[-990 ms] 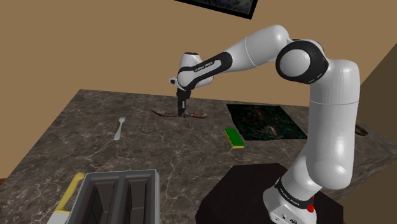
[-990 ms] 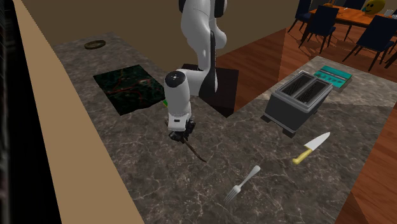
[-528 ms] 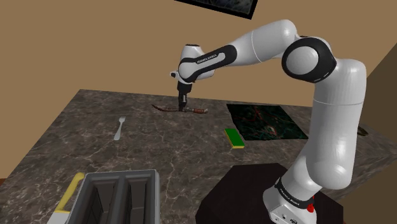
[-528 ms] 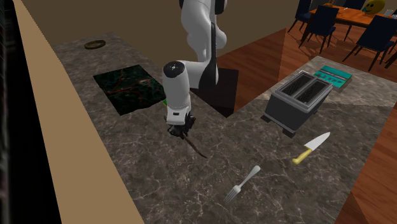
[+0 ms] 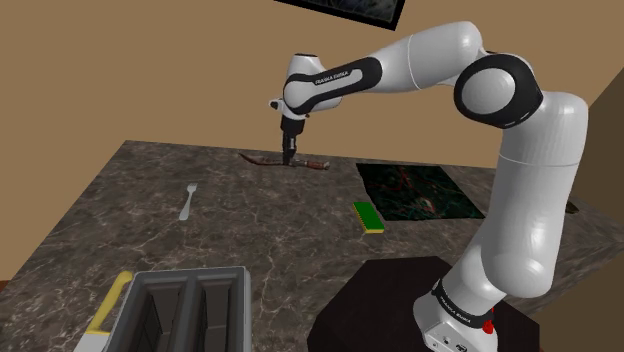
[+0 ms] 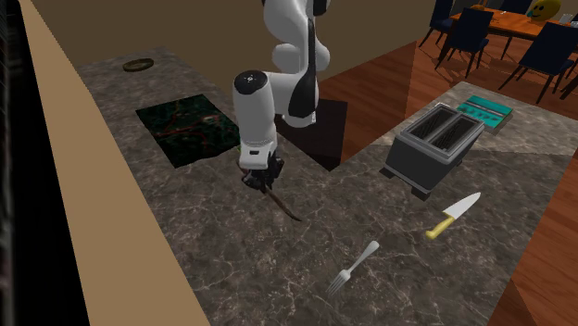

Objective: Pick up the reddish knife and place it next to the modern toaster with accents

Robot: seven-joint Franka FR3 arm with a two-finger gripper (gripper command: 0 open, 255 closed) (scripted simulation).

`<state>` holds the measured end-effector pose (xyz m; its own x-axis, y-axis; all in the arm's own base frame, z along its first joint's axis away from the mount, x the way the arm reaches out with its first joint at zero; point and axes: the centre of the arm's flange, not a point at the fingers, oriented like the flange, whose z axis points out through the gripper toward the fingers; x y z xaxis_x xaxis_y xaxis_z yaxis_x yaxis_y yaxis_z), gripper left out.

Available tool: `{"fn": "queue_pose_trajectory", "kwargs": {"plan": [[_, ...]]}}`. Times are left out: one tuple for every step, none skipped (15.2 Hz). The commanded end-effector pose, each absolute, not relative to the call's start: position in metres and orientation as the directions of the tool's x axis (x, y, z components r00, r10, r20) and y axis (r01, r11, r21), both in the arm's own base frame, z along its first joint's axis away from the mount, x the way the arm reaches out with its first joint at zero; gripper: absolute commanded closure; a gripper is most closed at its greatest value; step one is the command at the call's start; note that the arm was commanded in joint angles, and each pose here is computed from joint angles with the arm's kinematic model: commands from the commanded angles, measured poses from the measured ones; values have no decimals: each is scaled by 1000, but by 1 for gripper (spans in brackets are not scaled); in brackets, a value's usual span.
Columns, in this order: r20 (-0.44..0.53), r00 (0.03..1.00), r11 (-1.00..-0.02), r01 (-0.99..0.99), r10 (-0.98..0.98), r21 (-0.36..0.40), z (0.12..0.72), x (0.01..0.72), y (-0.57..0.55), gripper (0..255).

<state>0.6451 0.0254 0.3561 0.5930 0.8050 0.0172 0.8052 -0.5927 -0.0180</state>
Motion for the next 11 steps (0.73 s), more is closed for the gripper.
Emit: {"fn": "queue_pose_trajectory", "kwargs": {"plan": [[17,593,-593,805,805,-18,368,646,26,255],[17,593,-593,805,805,-18,373,646,26,255],[17,593,-593,805,805,-18,378,646,26,255],[17,593,-593,805,805,-18,384,646,26,255],[17,593,-593,805,805,-18,389,646,26,255],[17,593,-593,805,805,-18,394,646,26,255],[17,593,-593,805,805,-18,399,646,26,255],[17,593,-593,805,805,-18,405,646,26,255],[17,593,-593,805,805,-18,410,646,26,255],[17,593,-593,805,805,-18,415,646,26,255],[17,593,-593,805,805,-18,420,646,26,255]]}}
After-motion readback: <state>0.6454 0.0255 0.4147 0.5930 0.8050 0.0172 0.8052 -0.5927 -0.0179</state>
